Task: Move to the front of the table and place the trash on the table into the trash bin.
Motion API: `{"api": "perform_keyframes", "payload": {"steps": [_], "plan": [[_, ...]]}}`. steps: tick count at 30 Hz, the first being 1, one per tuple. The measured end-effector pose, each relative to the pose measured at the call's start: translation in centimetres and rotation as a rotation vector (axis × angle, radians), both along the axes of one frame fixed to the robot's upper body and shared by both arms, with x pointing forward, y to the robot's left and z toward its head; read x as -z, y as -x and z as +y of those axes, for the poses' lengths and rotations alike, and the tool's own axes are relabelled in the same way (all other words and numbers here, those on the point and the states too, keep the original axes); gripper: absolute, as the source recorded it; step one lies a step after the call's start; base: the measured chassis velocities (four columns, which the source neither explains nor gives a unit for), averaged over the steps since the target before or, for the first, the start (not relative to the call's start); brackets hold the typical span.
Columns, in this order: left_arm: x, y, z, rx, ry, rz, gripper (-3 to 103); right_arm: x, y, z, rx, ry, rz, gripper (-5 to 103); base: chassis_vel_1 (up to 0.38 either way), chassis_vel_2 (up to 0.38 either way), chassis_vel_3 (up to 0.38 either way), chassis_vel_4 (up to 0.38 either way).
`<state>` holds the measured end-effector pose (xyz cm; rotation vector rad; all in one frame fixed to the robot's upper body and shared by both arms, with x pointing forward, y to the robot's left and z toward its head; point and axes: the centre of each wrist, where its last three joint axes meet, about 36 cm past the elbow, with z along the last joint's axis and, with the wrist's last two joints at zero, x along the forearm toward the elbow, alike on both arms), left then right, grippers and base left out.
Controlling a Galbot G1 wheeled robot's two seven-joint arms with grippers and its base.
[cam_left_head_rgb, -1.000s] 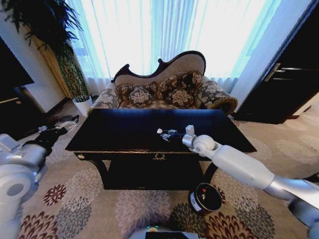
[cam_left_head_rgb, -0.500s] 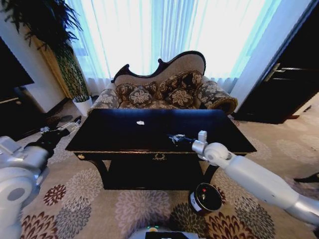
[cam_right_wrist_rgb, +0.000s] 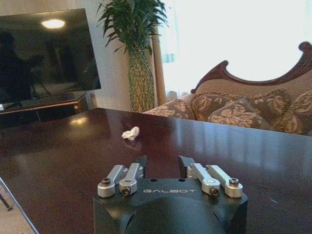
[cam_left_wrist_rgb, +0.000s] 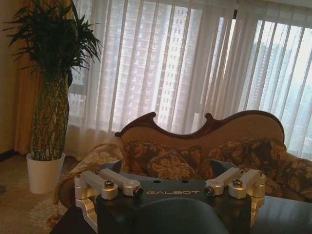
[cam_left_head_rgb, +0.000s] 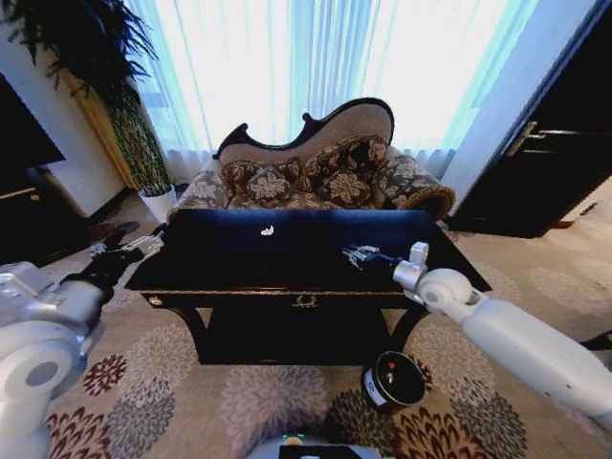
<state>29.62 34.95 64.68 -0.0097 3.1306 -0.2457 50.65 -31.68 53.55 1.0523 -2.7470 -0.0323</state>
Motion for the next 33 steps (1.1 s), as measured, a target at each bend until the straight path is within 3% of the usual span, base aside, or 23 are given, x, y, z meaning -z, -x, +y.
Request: {"api": "perform_keyframes", "payload": {"steps": [1,3,7,9,12,14,15,21,33], "plan": [[-0.1,0.1,0.1,-0.006,-0.003,0.0,100,0.2,-0.6,0.5,-0.007,0.002,0.003,44,0.0,0.0,0.0,0.0],[-0.1,0.2,0.1,-0.012,-0.005,-0.001,100,0.2,-1.1,1.0,-0.014,0.005,0.002,44,0.0,0.0,0.0,0.0],[-0.5,0.9,0.6,-0.034,-0.012,-0.008,100,-0.8,-5.1,4.5,-0.059,0.042,-0.047,66,0.0,0.0,0.0,0.0],[-0.6,0.9,0.7,-0.037,-0.014,-0.008,100,-0.8,-5.6,5.2,-0.069,0.046,-0.053,66,0.0,0.0,0.0,0.0],[-0.9,1.2,1.1,-0.051,-0.025,-0.011,100,-0.6,-8.2,9.7,-0.129,0.077,-0.075,82,0.0,0.0,0.0,0.0],[-1.0,1.2,1.2,-0.054,-0.027,-0.012,100,-0.5,-8.5,10.4,-0.138,0.083,-0.079,88,0.0,0.0,0.0,0.0],[-1.4,1.4,1.5,-0.065,-0.027,-0.018,100,-0.3,-9.7,13.7,-0.183,0.119,-0.1,99,0.0,0.0,0.0,0.0],[-1.6,1.3,2.2,-0.079,-0.025,-0.023,100,-0.1,-11.0,16.8,-0.206,0.201,-0.12,100,0.0,0.0,0.0,0.0],[-1.4,0.7,2.4,-0.078,-0.015,-0.017,100,-1.8,-13.0,21.0,-0.16,0.261,-0.152,100,0.0,0.0,0.0,0.0]]}}
